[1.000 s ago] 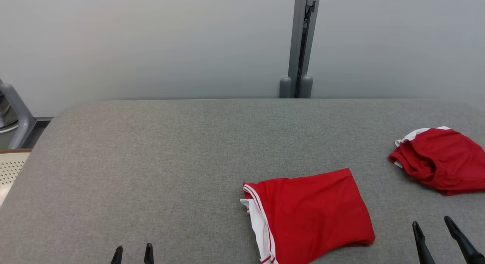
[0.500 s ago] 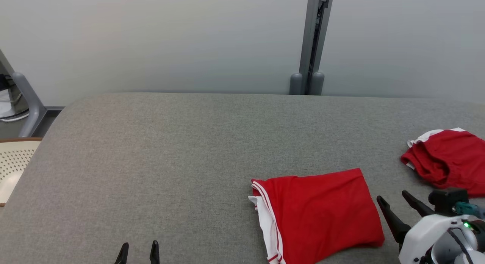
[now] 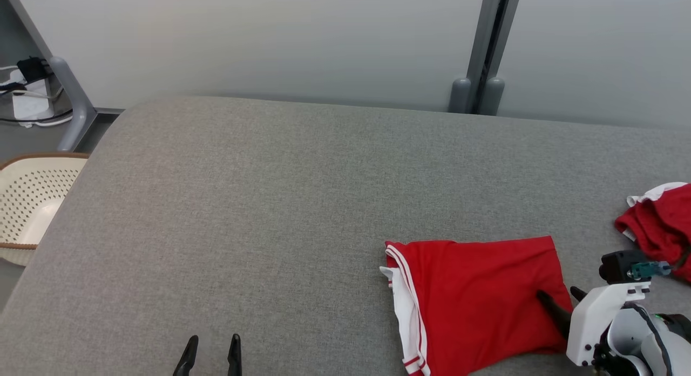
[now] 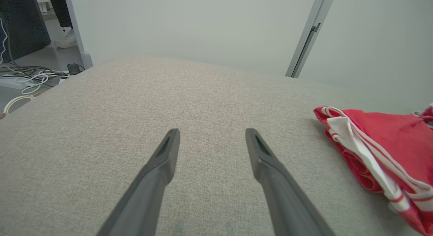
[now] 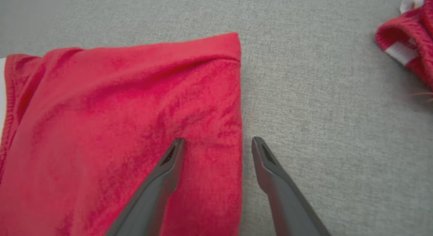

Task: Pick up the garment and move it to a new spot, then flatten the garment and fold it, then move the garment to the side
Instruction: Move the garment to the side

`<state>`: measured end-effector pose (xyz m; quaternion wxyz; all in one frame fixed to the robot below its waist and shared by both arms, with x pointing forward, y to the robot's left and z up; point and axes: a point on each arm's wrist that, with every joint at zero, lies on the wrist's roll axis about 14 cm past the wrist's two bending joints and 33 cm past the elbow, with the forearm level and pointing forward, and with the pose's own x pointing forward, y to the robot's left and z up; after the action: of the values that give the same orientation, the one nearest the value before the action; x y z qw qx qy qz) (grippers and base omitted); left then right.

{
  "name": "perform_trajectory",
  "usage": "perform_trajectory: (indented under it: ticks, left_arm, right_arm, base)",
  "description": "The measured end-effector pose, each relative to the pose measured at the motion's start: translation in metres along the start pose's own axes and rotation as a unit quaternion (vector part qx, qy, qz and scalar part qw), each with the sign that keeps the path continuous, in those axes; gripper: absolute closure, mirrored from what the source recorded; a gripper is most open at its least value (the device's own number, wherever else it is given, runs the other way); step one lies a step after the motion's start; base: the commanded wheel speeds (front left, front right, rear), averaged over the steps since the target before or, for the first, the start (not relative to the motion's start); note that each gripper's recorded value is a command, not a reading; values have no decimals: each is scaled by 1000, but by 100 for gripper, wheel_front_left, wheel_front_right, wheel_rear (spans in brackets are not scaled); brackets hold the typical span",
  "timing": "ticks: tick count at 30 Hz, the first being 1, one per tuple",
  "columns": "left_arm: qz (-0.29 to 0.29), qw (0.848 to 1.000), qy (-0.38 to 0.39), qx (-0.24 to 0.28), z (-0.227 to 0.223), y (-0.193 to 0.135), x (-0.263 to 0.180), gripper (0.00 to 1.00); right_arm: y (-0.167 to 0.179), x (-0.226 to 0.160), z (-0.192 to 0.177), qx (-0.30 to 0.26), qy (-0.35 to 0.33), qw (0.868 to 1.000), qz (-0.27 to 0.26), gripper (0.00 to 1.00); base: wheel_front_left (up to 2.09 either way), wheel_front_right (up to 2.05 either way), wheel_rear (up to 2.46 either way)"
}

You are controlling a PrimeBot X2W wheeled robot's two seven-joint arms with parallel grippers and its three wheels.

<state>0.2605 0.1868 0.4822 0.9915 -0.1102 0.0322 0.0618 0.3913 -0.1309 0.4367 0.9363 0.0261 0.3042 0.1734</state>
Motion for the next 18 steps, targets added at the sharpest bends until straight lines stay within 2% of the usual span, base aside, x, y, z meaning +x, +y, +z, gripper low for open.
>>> perform_trajectory:
  ticks: [6, 7, 8, 12, 18]
  left_arm:
    - [6, 1000, 2, 2, 0, 3, 5, 0]
    - [6, 1000, 2, 2, 0, 2, 6, 0]
    - [5, 1000, 1, 2, 1, 2, 7, 0]
    - [-1, 1000, 2, 3, 2, -2, 12, 0]
    - [-20, 1000, 6, 3, 2, -15, 28, 0]
  right_arm:
    - [6, 16, -3, 22, 18, 1000, 10, 0]
    - [11, 18, -3, 25, 21, 999, 17, 56]
    - [16, 20, -1, 31, 19, 999, 24, 100]
    - [17, 21, 21, 16, -8, 999, 35, 100]
    - [-40, 7, 87, -34, -65, 997, -16, 100]
  base:
    - [0, 0, 0]
    - [0, 0, 0]
    - [0, 0, 0]
    - [0, 0, 0]
    - [0, 0, 0]
